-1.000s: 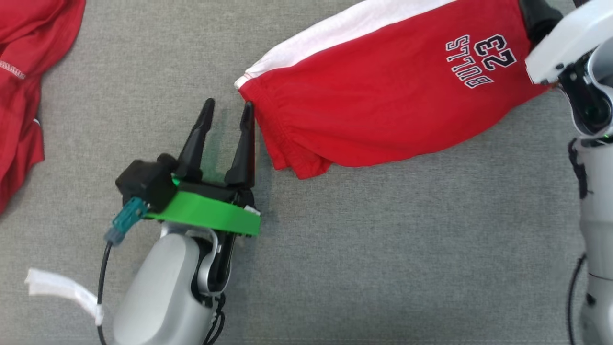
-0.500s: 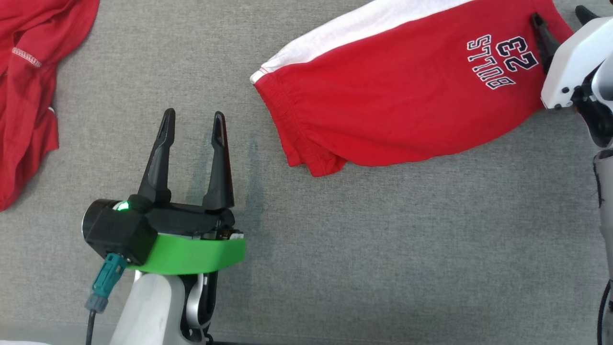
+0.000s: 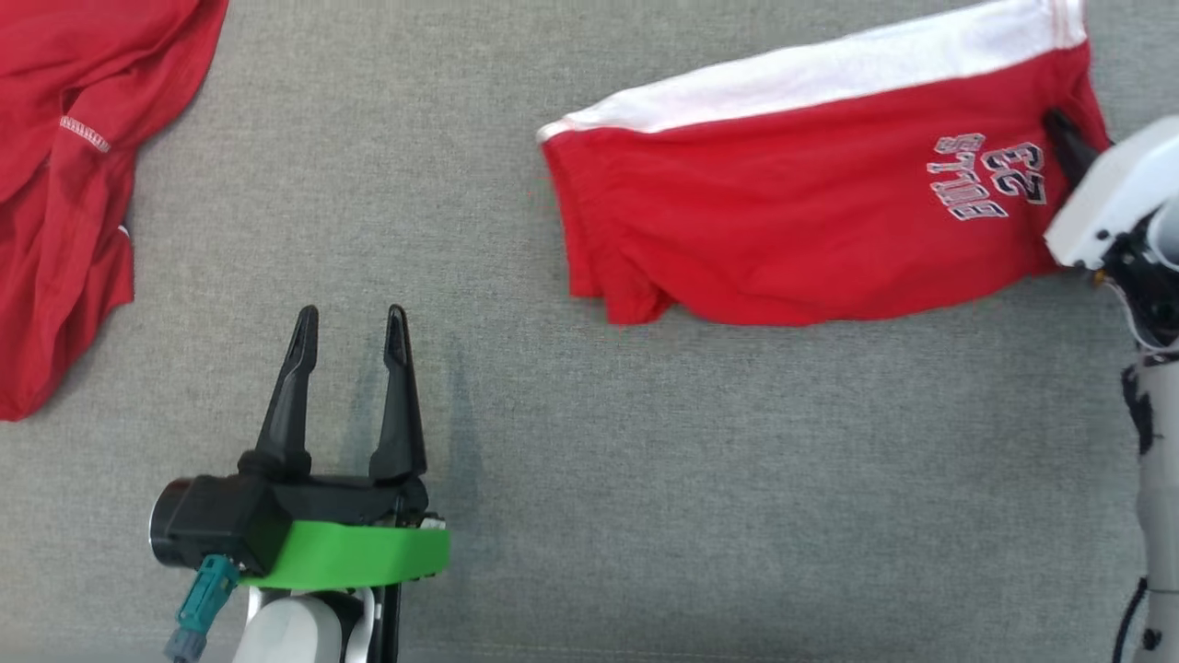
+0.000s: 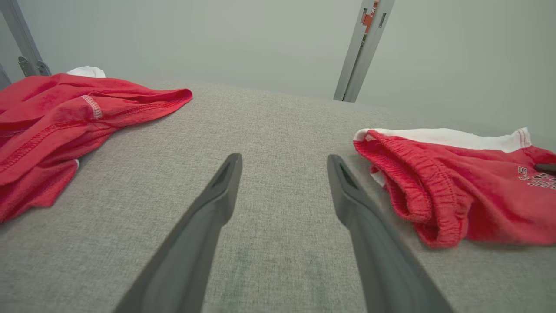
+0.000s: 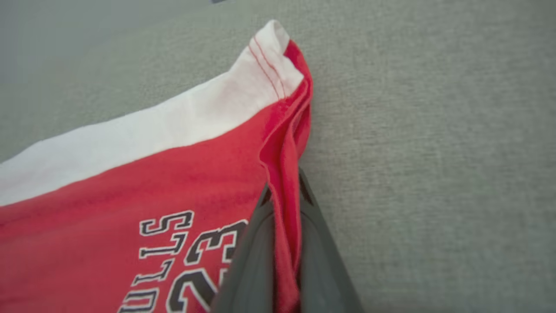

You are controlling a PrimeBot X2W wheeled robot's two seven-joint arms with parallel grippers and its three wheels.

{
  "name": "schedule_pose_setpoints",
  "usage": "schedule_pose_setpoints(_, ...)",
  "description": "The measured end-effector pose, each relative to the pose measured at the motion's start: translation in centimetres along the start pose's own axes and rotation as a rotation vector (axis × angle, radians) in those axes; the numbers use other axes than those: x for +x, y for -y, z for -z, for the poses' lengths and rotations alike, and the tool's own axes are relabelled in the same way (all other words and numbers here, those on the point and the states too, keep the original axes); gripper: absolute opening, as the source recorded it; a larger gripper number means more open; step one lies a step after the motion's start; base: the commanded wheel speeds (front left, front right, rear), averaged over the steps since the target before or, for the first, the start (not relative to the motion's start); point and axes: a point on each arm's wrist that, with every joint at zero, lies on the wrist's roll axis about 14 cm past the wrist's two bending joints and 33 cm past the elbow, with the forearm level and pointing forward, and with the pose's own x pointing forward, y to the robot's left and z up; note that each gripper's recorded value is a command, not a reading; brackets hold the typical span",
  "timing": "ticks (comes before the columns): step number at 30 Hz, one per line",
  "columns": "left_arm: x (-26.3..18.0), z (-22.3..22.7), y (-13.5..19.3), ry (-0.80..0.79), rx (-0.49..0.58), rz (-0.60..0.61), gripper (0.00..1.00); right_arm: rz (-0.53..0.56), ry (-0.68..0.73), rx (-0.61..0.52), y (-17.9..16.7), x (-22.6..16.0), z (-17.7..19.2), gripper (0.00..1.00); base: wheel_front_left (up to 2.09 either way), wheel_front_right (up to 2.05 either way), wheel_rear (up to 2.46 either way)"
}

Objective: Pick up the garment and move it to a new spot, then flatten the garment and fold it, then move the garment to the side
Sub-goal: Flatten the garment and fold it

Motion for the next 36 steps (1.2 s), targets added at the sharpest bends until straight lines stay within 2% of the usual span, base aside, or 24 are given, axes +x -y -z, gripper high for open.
schedule_pose_setpoints(6, -0.8, -1.1, 1.4, 0.028, -0.013, 0.047, 1.00, 0.243, 0.125, 0.075, 9.6, -6.6, -3.5, 0.00, 0.00, 0.00, 0.00)
schedule_pose_setpoints(8, -1.0, -1.5, 1.9, 0.037, -0.023, 0.063, 1.00, 0.294, 0.161, 0.075, 11.2, -8.4, -4.6, 0.00, 0.00, 0.00, 0.00)
schedule_pose_setpoints(10, -1.4, -1.7, 2.3, 0.038, -0.042, 0.071, 1.00, 0.303, 0.200, 0.086, 11.4, -9.5, -5.7, 0.00, 0.00, 0.00, 0.00)
schedule_pose_setpoints(14, -2.3, -1.8, 3.0, 0.036, -0.061, 0.085, 1.00, 0.231, 0.229, 0.057, 8.2, -9.7, -7.1, 0.00, 0.00, 0.00, 0.00)
schedule_pose_setpoints(16, -2.5, -1.8, 3.0, 0.032, -0.075, 0.081, 1.00, 0.161, 0.223, 0.035, 5.2, -8.9, -7.2, 0.00, 0.00, 0.00, 0.00)
schedule_pose_setpoints(20, -2.7, -1.7, 2.9, 0.028, -0.095, 0.072, 1.00, 0.003, 0.172, -0.005, -2.0, -6.3, -5.8, 0.00, 0.00, 0.00, 0.00)
schedule_pose_setpoints(24, -2.5, -1.7, 3.0, 0.026, -0.093, 0.074, 1.00, -0.117, 0.091, -0.051, -7.5, -4.2, -2.9, 0.00, 0.00, 0.00, 0.00)
schedule_pose_setpoints(30, -2.8, -1.8, 1.6, 0.028, -0.078, 0.021, 1.00, -0.190, 0.044, -0.064, -10.7, -3.0, -0.5, 0.00, 0.00, 0.00, 0.00)
schedule_pose_setpoints(36, -3.6, -1.5, 1.1, 0.014, -0.078, 0.001, 1.00, -0.211, 0.028, -0.083, -11.7, -3.1, 0.4, 0.00, 0.00, 0.00, 0.00)
